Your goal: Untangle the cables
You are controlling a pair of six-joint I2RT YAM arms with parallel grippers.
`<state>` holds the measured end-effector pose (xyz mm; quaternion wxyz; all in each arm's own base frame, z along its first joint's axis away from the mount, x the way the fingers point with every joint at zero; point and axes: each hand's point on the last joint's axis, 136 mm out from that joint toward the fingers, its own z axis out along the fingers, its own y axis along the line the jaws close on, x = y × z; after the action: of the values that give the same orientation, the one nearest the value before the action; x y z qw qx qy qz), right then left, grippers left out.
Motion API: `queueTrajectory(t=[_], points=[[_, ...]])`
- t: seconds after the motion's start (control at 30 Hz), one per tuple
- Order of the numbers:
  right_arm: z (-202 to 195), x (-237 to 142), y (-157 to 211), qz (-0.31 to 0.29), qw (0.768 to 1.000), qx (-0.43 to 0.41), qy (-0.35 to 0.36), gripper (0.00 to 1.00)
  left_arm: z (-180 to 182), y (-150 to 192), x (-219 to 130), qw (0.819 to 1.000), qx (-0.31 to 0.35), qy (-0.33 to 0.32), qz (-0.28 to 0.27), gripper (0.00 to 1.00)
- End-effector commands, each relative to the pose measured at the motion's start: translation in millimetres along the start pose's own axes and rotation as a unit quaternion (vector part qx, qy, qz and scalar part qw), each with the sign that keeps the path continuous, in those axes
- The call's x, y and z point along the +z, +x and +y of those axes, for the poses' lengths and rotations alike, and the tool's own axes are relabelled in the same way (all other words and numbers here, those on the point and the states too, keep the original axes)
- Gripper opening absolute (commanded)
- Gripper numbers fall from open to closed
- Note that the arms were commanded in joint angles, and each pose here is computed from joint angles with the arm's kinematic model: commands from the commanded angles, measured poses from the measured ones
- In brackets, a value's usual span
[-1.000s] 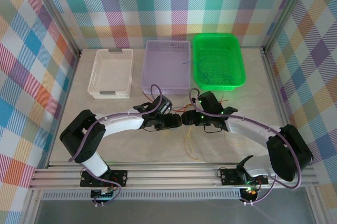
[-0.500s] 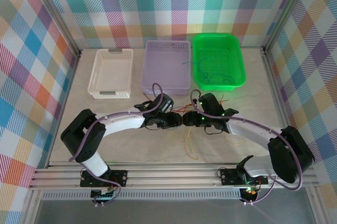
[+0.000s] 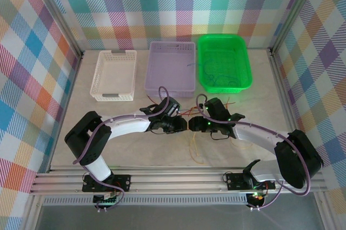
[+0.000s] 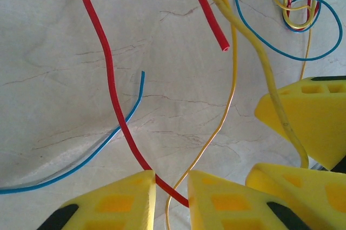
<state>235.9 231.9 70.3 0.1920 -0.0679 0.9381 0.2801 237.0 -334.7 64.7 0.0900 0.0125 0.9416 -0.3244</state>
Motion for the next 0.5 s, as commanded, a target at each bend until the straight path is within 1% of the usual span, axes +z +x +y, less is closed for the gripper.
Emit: queueTrajectory(t=[0.0, 0.13, 0.27, 0.37, 0.47], points=[[5.0, -2.0, -0.7, -0.009, 1.0, -0.001, -0.009, 0.57, -2.4, 4.8, 6.4, 1.0, 0.003, 0.001, 0.011, 0.21], [2.9, -1.4, 0.3, -0.008, 1.0, 0.001, -0.005, 0.53, -0.6, 6.5, 9.3, 1.0, 0.002, -0.003, 0.016, 0.2], [2.6, 0.8, 0.7, -0.006, 1.0, 0.002, -0.006, 0.44, 0.7, 5.8, 9.8, 1.0, 0.003, -0.009, 0.016, 0.19], [1.9, 1.7, 0.9, -0.005, 1.0, 0.004, -0.004, 0.34, 2.4, 5.1, 8.0, 1.0, 0.008, -0.016, 0.013, 0.15], [1.9, -1.6, -1.0, -0.01, 1.0, 0.002, -0.001, 0.21, 5.2, 4.7, 8.7, 1.0, 0.01, -0.024, 0.013, 0.13]])
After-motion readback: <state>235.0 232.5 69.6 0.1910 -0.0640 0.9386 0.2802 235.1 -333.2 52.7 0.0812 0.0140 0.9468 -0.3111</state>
